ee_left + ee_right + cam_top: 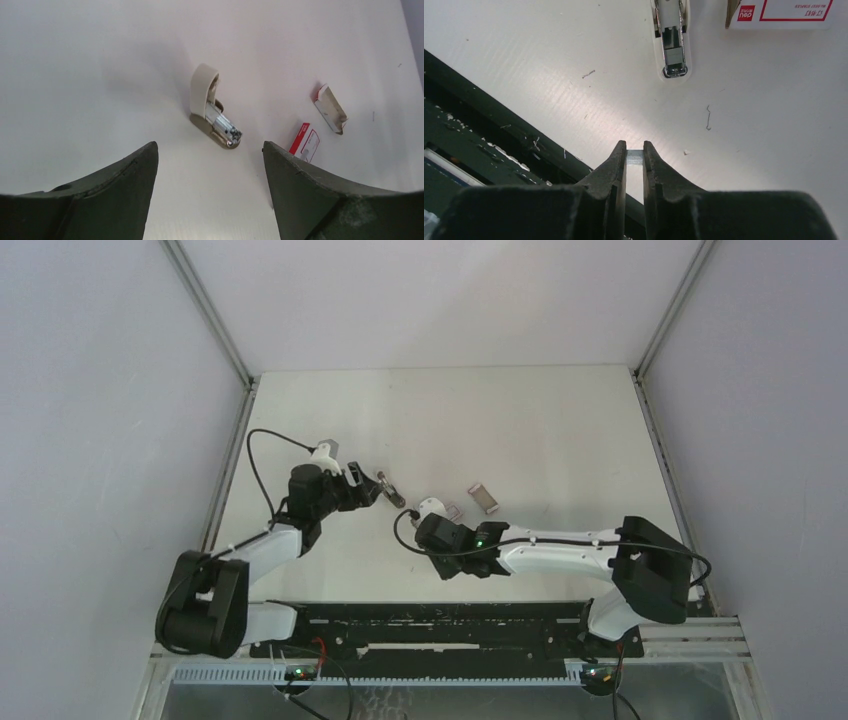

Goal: Load the staples into the stapler

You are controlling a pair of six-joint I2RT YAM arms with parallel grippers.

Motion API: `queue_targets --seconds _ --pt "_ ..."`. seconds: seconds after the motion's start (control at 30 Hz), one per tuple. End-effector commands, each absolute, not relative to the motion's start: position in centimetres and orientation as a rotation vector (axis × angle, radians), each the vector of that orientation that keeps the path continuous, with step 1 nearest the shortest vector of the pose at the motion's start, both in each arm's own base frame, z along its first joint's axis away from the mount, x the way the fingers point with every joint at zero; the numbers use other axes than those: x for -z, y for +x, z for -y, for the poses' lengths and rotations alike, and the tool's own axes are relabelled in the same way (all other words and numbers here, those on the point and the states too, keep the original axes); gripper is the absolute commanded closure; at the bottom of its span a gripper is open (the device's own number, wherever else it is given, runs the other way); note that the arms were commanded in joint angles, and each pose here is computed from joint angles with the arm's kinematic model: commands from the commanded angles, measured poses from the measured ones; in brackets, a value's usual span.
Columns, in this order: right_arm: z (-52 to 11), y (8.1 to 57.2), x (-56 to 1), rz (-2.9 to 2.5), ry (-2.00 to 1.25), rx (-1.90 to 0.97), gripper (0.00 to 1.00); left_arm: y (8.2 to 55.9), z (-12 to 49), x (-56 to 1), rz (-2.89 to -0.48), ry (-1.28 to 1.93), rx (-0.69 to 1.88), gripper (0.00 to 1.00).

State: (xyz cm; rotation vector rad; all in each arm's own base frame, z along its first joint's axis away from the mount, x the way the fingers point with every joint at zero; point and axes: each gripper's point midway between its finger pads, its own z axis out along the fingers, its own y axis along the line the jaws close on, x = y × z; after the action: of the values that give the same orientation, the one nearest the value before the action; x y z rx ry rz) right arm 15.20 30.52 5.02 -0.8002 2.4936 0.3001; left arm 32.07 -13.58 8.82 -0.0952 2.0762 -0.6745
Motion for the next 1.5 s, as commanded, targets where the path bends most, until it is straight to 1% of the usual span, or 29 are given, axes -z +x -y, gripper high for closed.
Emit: queue_targets --seconds 0.0,0.23,0.33,0.4,0.53,0.63,0.77,0.93,1.03,1.1,1.2,1.33,1.47 --pt "-31.2 16.0 -6.9 -2.408 -0.817 -0.411 0.88 35.8 15.5 -12.7 -1.934 0.032 0.794 0.21" --pt "-29.8 15.9 -7.4 -2.392 -0.776 -0.506 0.88 38.8 15.6 -11.4 -1.981 0.037 0.774 0.23" --pt "-29.3 15.8 -7.6 -2.388 -0.756 -0.539 0.88 39.5 15.9 -10.3 -2.014 0.047 0.785 0.25" --pt "-29.1 15.9 -7.7 -2.387 -0.743 -0.559 0.88 39.7 16.0 -9.4 -2.042 0.052 0.786 0.3" --pt "-29.0 16.0 -7.9 -2.381 -0.728 -0.61 0.87 39.9 16.3 -8.5 -2.068 0.061 0.797 0.46" --pt "-29.1 16.2 -8.1 -2.377 -0.721 -0.631 0.87 40.0 16.4 -7.9 -2.079 0.065 0.801 0.52" --pt "-29.2 16.4 -8.2 -2.373 -0.717 -0.647 0.87 40.1 16.4 -7.3 -2.091 0.064 0.798 0.64" --pt "-29.1 16.3 -8.2 -2.369 -0.72 -0.653 0.88 39.6 16.1 -7.7 -2.077 0.076 0.78 0.84" --pt "-28.9 16.4 -8.5 -2.36 -0.72 -0.655 0.88 38.9 15.3 -8.1 -2.066 0.072 0.734 0.92" --pt "-28.8 16.4 -8.8 -2.349 -0.722 -0.656 0.87 38.1 14.8 -8.4 -2.054 0.062 0.704 0.95" --pt "-28.5 16.5 -9.5 -2.327 -0.73 -0.668 0.87 36.0 14.3 -8.7 -2.043 0.057 0.652 0.98" --pt "-28.4 16.5 -10.5 -2.278 -0.764 -0.702 0.87 32.8 14.2 -8.8 -2.049 0.088 0.515 0.99" --pt "-28.2 16.5 -11.2 -2.243 -0.791 -0.706 0.87 29.4 13.5 -7.2 -2.077 0.025 0.494 1.0"
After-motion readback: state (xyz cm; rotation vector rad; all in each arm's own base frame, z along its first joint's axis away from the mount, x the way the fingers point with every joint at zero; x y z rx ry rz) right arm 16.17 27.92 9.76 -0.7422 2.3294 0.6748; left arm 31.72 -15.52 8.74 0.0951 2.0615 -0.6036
